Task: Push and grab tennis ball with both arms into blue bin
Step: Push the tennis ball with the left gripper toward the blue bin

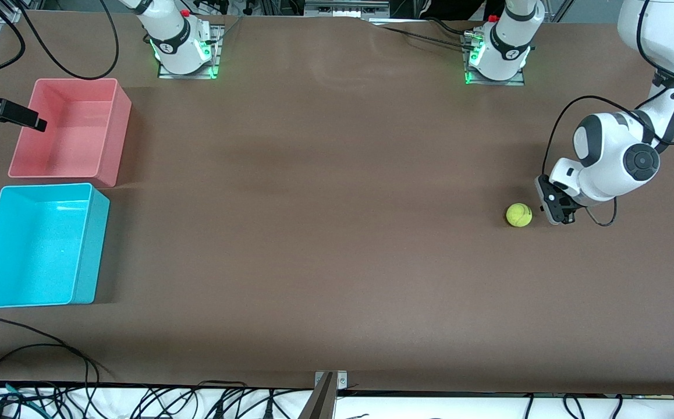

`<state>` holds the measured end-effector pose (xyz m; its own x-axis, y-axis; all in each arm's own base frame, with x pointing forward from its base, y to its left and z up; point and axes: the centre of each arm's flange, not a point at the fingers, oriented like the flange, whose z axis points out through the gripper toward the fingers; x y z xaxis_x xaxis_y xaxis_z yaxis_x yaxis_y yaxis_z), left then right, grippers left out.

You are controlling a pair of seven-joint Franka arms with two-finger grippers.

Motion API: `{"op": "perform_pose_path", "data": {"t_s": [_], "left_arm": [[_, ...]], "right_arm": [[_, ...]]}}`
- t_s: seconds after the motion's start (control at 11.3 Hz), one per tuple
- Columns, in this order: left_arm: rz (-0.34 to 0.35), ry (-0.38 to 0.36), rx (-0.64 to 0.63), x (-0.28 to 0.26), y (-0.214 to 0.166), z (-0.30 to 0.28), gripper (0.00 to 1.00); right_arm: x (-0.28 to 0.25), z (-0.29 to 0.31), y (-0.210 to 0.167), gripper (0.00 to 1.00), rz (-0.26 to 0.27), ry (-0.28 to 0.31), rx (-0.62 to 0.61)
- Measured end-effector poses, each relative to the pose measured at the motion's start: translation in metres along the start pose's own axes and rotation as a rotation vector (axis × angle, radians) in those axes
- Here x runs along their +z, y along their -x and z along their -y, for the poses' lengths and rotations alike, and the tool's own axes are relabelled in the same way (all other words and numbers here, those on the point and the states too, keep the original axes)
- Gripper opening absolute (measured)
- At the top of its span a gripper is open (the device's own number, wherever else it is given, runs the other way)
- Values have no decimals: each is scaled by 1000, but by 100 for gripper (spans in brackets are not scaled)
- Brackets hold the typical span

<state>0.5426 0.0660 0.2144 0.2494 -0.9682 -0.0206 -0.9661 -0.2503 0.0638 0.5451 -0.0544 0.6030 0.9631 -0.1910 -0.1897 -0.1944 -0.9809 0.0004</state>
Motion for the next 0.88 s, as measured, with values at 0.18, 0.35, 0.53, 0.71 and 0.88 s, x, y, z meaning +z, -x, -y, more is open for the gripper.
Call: {"op": "perform_pose_path", "data": {"t_s": [0.18, 0.35, 0.53, 0.71, 0.88], "left_arm": [[-4, -22, 76, 9, 0, 4, 1], [-5, -24, 112, 18, 3, 7, 1], [-6, -21, 118, 22, 4, 9, 1], [-15, -20, 113, 24, 0, 12, 1], [-46, -10, 102, 29, -14, 11, 1]], "right_arm": [[0, 0, 0, 100, 0, 0, 0], [0, 0, 0, 100, 0, 0, 0], [0, 0, 0, 100, 0, 0, 0], [0, 0, 0, 100, -1, 0, 0], [0, 0, 0, 100, -2, 0, 0]]}}
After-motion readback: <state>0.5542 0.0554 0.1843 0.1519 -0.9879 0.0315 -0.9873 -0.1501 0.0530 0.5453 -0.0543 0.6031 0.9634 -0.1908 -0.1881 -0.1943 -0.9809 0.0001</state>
